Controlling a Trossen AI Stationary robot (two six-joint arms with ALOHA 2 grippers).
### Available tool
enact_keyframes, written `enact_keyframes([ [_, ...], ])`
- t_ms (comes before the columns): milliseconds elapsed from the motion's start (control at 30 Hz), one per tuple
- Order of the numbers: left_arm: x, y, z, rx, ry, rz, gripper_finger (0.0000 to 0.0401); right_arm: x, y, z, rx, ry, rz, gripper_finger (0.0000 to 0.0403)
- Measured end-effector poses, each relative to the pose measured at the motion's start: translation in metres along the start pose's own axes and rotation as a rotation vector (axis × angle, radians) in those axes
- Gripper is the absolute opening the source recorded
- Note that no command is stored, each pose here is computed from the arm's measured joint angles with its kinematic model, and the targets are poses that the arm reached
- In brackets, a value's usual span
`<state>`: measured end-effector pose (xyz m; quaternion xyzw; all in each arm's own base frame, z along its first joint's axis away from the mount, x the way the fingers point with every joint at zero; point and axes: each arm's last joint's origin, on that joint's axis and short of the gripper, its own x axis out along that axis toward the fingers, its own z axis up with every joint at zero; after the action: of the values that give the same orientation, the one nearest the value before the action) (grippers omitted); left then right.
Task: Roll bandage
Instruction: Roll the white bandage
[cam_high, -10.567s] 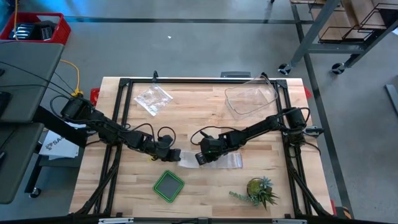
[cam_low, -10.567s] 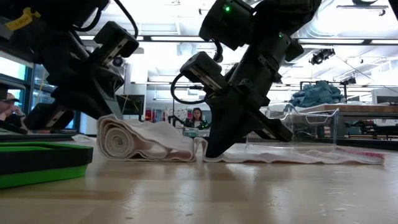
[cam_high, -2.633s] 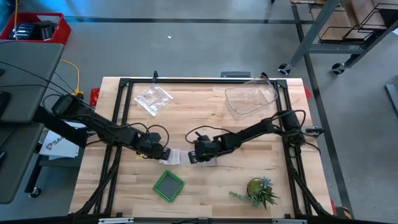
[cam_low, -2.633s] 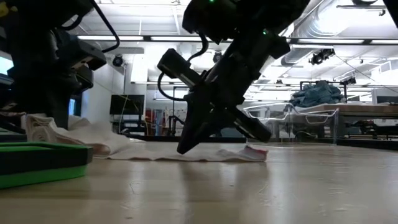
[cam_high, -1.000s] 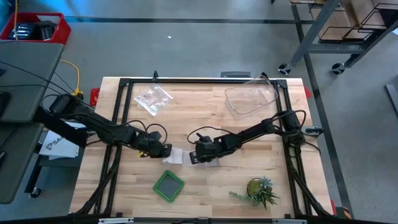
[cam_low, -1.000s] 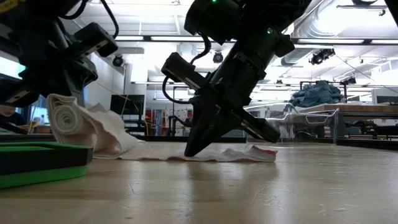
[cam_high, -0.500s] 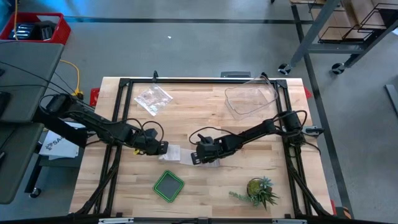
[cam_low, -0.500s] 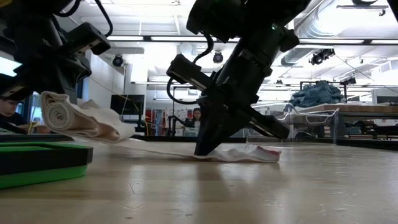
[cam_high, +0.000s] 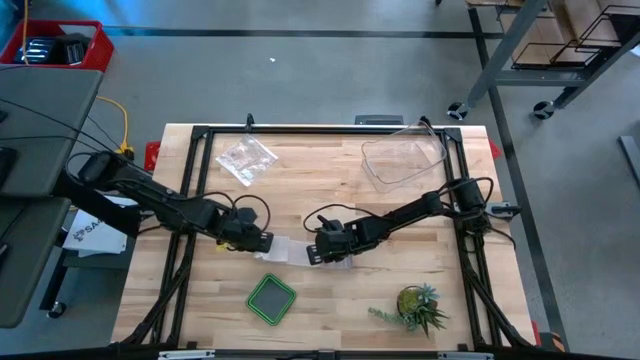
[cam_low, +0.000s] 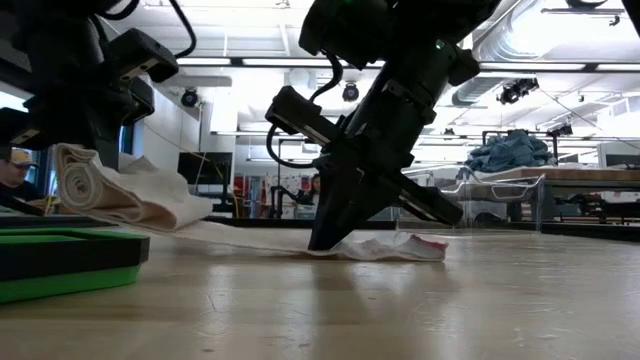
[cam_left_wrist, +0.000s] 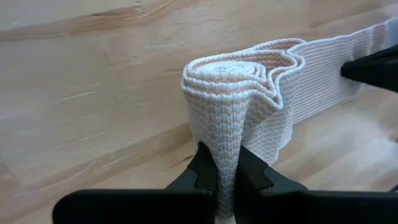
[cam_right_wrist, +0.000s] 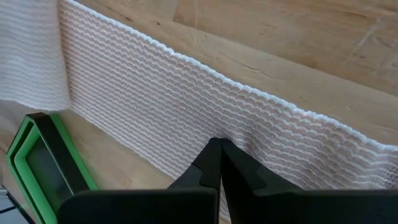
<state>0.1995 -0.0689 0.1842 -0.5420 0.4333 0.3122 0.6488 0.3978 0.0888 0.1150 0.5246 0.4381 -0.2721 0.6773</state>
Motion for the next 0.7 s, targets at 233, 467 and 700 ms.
enact_keyframes([
  [233,0.012,-0.018,-0.001,-0.009,-0.005,-0.008,0.0008,0.0,0.0,0.0,0.0,0.001,0.004,0.0],
  [467,0.017,-0.028,-0.001,-0.022,-0.013,-0.04,0.0016,0.0,0.0,0.0,0.002,0.0,0.004,0.0],
  [700,0.016,-0.036,-0.001,-0.016,-0.028,-0.123,0.0045,0.0,0.0,0.0,0.002,-0.001,0.004,0.0],
])
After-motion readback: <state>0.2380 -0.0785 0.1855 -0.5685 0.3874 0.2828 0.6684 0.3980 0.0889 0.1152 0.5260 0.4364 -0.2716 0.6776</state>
